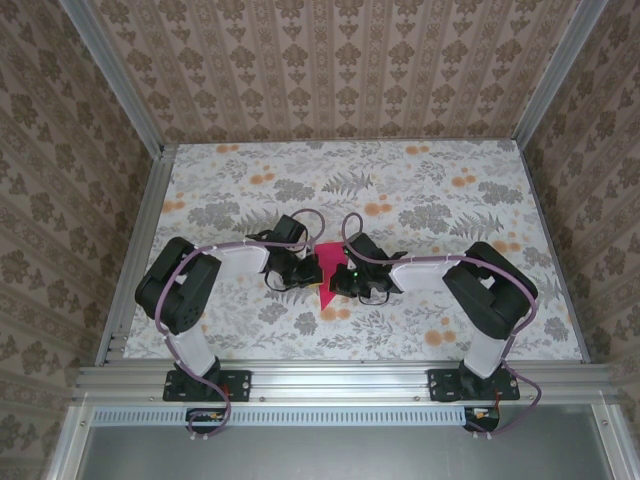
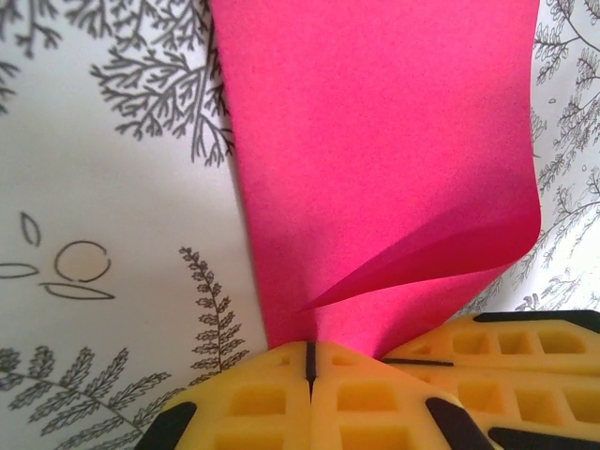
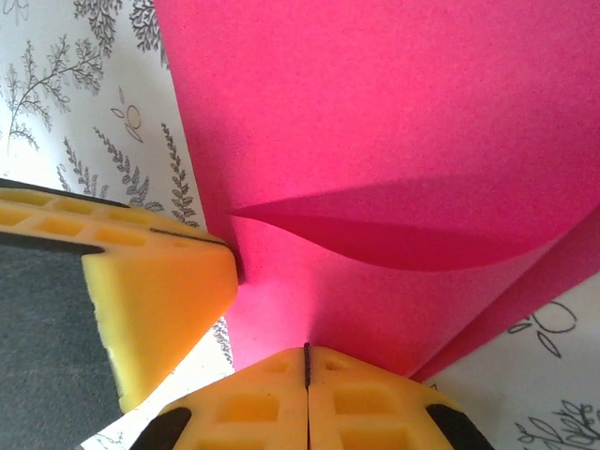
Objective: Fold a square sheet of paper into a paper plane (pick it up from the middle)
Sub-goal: Third fold the triangle at the center of the table.
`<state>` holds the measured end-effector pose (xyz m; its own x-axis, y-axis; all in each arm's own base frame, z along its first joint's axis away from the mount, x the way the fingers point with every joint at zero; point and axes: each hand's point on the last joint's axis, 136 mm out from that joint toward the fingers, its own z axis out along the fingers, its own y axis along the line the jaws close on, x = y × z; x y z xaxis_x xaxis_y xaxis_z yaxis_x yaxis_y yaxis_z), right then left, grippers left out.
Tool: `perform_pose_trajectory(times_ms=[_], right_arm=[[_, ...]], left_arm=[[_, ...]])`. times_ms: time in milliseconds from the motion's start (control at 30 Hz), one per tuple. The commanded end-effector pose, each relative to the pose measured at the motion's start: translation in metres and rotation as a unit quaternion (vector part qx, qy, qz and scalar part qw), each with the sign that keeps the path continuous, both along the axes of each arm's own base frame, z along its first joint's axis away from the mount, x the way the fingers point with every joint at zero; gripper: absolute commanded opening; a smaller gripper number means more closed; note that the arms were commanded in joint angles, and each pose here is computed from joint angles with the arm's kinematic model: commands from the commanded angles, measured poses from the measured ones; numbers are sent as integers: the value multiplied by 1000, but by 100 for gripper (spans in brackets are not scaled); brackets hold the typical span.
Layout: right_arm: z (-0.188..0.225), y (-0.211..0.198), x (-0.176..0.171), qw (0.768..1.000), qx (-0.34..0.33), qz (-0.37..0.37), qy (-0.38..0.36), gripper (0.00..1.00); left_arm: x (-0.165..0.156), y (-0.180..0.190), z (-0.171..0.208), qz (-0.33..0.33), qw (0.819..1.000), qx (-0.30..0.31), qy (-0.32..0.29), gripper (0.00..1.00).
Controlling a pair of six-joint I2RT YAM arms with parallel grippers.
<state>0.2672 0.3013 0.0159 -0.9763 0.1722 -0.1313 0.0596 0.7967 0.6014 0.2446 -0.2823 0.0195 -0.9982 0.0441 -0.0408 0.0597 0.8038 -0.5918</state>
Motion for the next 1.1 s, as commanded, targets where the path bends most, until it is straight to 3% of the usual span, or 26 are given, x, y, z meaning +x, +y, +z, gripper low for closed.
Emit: perform_pose_trajectory(times_ms=[0,267,600,1067], right_arm=[[-14,-10,-2,999,-23,-18,15,7],[-12,-6,-2,999,-11,-39,22,6],[-10,-2,0,998,3,-54,24,6],[-6,-4,2,999,10,-48,15,6]], left_arm=[[-2,3,14,-15,1000,14,-23,8],[-18,3,38,-1,999,-24,-27,10],[-46,-11,19,-5,998,-54,16,6],[-50,6,-17,-4,999,28,32,5]])
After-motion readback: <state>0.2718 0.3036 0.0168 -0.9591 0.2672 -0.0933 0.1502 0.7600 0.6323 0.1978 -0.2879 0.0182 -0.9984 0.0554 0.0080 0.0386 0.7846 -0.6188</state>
